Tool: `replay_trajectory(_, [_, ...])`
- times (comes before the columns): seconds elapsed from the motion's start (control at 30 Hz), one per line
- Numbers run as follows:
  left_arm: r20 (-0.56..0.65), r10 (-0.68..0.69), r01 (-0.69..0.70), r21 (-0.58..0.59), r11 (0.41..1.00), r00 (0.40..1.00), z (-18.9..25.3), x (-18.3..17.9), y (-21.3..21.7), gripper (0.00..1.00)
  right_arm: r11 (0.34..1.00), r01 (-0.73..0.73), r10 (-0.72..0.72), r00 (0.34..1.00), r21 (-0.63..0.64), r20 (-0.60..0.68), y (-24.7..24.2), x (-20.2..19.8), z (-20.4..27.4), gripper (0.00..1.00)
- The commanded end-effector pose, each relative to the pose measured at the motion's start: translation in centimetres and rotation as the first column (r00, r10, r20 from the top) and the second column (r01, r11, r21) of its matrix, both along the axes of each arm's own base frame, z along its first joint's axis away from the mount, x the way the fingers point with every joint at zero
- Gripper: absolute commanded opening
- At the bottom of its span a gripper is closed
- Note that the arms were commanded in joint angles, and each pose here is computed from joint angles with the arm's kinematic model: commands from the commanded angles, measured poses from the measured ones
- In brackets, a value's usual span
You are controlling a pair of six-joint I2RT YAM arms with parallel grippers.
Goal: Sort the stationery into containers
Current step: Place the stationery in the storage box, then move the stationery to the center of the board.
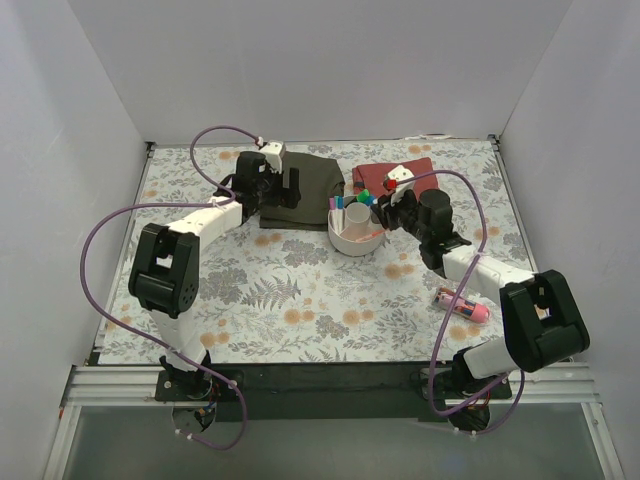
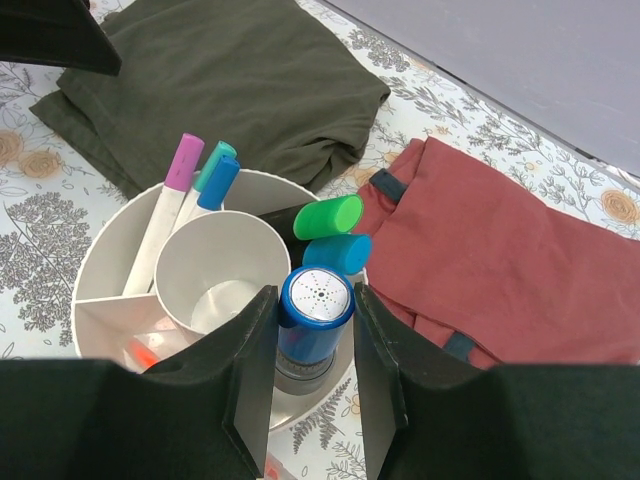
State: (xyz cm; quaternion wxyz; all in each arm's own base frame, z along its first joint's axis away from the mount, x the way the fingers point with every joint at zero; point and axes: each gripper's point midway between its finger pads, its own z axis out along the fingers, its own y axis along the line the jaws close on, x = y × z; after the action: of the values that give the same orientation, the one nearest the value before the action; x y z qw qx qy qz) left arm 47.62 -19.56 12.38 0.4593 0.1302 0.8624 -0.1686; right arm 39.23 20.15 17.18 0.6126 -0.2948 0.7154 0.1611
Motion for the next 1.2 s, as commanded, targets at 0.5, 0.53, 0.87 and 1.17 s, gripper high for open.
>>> replay_trajectory(0.5, [0.069, -0.025, 0.023, 0.025, 0.999, 0.997, 2.0, 0.3, -1.3, 0.86, 1.0, 0.021, -0.021, 0.999, 0.018, 0.025, -0.5, -0.2, 0.1, 0.44])
replay_trajectory(0.53, [0.069, -0.026, 0.025, 0.025, 0.999, 0.997, 2.0, 0.2, -1.3, 0.86, 1.0, 0.021, -0.021, 1.0, 0.017, 0.022, -0.5, -0.2, 0.1, 0.47])
replay_trajectory(0.87, [0.107, -0.034, 0.032, 0.024, 0.999, 0.994, 3.4, 0.0, -1.7, 0.86, 0.999, 0.037, -0.037, 0.999, -0.007, 0.02, -1.0, -0.3, 1.4, 0.59])
replay_trajectory(1.17, [0.245, -0.095, 0.094, 0.018, 0.995, 0.965, 9.6, -0.6, -2.0, 0.86, 0.956, 0.084, -0.093, 0.995, -0.282, -0.019, -8.9, -1.4, 5.4, 0.66])
